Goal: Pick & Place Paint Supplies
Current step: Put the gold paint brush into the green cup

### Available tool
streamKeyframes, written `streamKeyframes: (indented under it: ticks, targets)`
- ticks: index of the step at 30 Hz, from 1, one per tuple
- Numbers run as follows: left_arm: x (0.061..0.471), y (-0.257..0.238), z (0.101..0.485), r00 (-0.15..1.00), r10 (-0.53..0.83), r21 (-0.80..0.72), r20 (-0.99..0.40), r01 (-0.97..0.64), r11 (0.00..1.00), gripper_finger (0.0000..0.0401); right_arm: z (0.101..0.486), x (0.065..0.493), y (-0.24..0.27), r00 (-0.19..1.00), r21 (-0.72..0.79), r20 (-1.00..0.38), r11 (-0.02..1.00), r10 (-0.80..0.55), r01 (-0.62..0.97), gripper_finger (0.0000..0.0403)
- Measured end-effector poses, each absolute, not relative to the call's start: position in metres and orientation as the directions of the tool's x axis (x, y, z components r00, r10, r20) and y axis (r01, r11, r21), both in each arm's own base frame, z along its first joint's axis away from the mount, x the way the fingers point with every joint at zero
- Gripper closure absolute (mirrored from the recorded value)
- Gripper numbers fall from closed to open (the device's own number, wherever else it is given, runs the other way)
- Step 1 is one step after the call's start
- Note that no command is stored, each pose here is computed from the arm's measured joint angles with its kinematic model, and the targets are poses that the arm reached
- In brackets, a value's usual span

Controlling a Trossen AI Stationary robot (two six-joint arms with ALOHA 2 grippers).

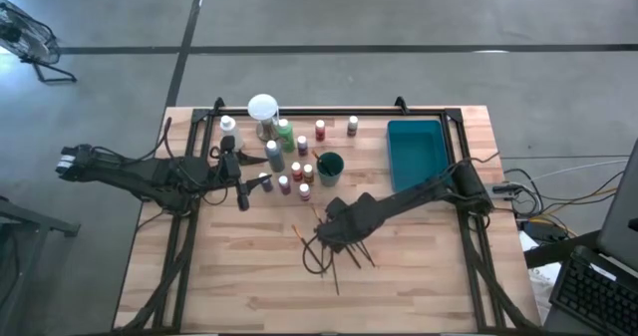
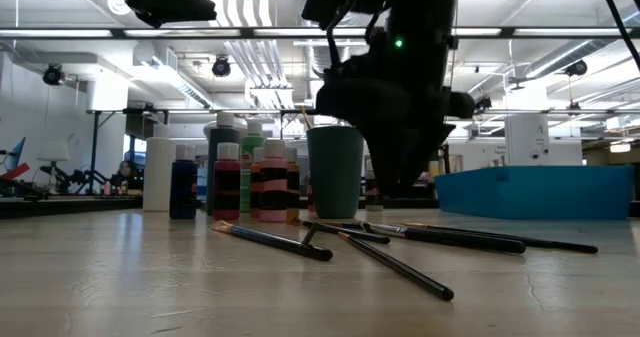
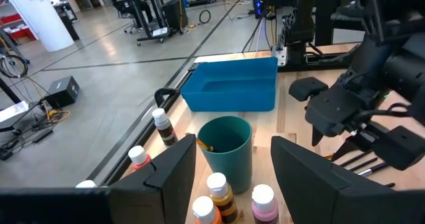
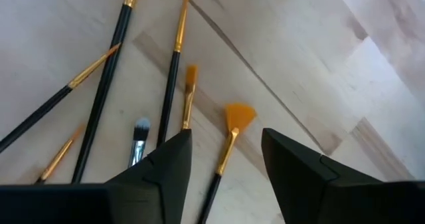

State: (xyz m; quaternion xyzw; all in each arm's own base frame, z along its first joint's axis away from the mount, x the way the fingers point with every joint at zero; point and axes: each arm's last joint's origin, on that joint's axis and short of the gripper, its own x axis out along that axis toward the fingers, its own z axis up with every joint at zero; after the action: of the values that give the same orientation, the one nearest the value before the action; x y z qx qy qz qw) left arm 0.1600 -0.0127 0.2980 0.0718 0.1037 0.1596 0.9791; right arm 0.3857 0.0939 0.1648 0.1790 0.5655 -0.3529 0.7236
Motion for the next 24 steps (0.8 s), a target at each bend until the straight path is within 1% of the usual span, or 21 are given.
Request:
streamKeyframes:
  ticks: [4,7,14,24]
  targets:
    - [0.16,-0.013,0.298,0.928,0.327,0.174,-0.18,-0.298,0.939,0.0199,0.155,0.383,0.089,0.097,-0.137,-0.951,0.681,-0.294,0.719,0.0229]
    - [0.16,-0.013,0.298,0.928,0.327,0.174,-0.18,-0.298,0.939,0.0199,0.154,0.383,0.086,0.088,-0.14,-0.953,0.676,-0.291,0.723,0.022]
    - [0.16,-0.013,0.298,0.927,0.327,0.174,-0.18,-0.298,0.939,0.0199,0.15,0.386,0.083,0.119,-0.112,-0.953,0.689,-0.279,0.716,0.0202]
    - [0.16,-0.013,0.298,0.927,0.327,0.174,-0.18,-0.298,0.939,0.0199,0.134,0.381,0.073,0.119,-0.081,-0.963,0.679,-0.242,0.73,0.0219]
